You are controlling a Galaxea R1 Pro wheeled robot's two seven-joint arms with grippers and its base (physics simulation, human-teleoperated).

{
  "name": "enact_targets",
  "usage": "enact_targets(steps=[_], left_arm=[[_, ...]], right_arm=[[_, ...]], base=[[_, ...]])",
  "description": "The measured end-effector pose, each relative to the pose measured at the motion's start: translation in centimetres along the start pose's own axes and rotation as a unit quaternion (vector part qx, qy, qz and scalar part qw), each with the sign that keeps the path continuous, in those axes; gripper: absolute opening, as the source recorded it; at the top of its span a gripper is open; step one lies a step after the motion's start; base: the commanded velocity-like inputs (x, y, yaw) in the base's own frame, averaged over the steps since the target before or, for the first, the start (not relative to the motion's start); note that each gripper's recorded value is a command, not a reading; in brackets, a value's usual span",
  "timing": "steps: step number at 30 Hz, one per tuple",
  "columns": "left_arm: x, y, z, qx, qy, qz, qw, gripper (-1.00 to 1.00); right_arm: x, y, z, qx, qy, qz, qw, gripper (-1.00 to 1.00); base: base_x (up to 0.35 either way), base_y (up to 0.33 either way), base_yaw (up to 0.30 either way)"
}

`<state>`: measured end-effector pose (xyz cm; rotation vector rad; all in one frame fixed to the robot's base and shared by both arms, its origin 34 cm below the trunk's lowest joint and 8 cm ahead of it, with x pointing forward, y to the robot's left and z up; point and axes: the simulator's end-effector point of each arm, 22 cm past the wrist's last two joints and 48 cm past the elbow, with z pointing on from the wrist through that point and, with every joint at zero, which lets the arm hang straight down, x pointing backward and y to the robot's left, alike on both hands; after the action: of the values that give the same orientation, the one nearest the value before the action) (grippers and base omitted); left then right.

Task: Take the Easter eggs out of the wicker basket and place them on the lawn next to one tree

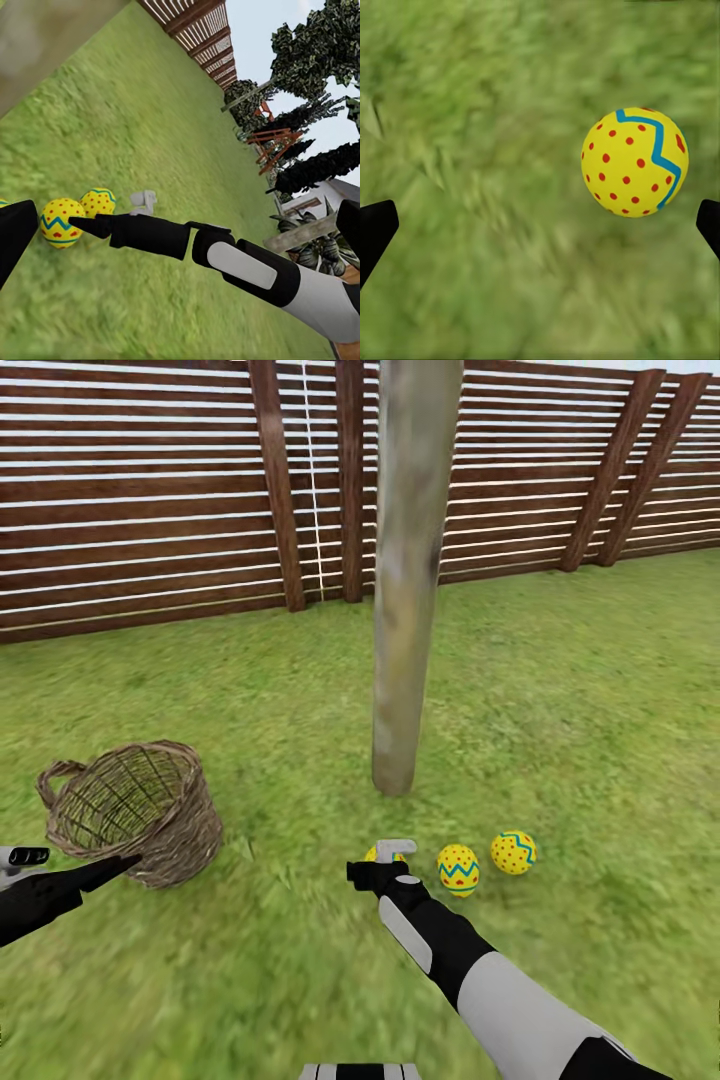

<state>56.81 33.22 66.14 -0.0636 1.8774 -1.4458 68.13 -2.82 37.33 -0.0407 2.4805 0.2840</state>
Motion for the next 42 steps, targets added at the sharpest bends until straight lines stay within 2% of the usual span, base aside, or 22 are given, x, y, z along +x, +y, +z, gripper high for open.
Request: enact_targets(steps=[42], left_arm=[[-7.0, -9.2, -0.1, 0.012, -0.009, 0.022, 0.9996, 1.0]], right_arm=[[-9.6, 2.0, -7.6, 0.0, -0.027, -0.006, 0.9996, 1.0]], base=[[0.0, 0.0, 0.0]])
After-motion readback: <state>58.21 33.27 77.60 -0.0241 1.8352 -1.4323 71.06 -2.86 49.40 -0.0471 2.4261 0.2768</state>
